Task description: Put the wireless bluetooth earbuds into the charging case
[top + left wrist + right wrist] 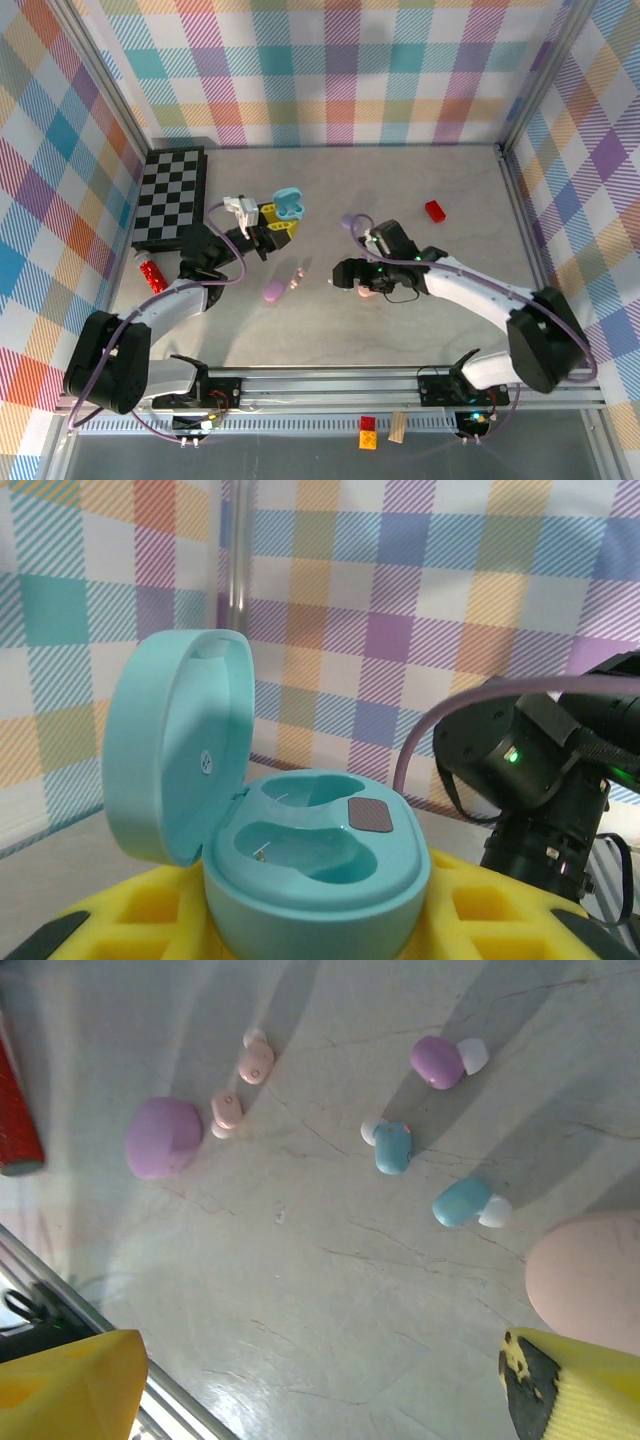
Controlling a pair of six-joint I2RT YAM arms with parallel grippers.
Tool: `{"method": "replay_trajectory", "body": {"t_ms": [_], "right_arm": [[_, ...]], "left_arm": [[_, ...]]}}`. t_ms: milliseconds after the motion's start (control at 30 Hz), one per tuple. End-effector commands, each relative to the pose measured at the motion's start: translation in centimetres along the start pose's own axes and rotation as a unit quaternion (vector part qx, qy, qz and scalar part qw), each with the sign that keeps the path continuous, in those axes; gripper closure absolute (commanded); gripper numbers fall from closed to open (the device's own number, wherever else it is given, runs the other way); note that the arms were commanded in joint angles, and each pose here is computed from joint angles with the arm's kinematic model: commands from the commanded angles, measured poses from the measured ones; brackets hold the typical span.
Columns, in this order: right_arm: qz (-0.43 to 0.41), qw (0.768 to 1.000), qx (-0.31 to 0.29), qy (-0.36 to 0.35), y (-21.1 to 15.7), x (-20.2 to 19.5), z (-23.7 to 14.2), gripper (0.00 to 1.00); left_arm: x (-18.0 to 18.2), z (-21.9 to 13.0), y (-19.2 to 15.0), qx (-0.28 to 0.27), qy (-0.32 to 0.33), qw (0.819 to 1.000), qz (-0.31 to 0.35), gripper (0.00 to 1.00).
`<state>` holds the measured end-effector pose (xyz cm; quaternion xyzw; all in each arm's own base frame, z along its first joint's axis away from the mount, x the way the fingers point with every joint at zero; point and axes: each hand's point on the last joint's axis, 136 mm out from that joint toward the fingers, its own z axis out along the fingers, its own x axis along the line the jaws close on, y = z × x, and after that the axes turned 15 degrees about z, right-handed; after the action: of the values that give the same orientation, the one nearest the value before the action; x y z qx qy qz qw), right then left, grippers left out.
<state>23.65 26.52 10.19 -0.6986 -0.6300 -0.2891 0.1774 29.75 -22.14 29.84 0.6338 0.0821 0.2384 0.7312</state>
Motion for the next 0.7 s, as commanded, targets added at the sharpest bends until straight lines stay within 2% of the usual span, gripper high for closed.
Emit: {"method": "replay_trajectory", "body": {"t_ms": [0, 333, 667], "right_arm": [[-0.052, 0.998, 0.018, -0.03, 0.6, 0.5, 0.6, 0.1], [-0.094, 0.984, 0.092, -0.121, 2.1, -1.4, 4.8, 0.11], [-0.086, 0.974, 0.163, -0.131, 0.4, -2.0, 5.8, 0.12]], "left_arm": [[-0.1, -0.7, 0.6, -0.002, -0.001, 1.0, 0.015, 0.63], [0.4, -1.6, 1.1, 0.004, 0.015, 1.0, 0.02, 0.63], [0.1, -2.0, 0.8, 0.024, 0.016, 0.999, 0.026, 0.63]]}}
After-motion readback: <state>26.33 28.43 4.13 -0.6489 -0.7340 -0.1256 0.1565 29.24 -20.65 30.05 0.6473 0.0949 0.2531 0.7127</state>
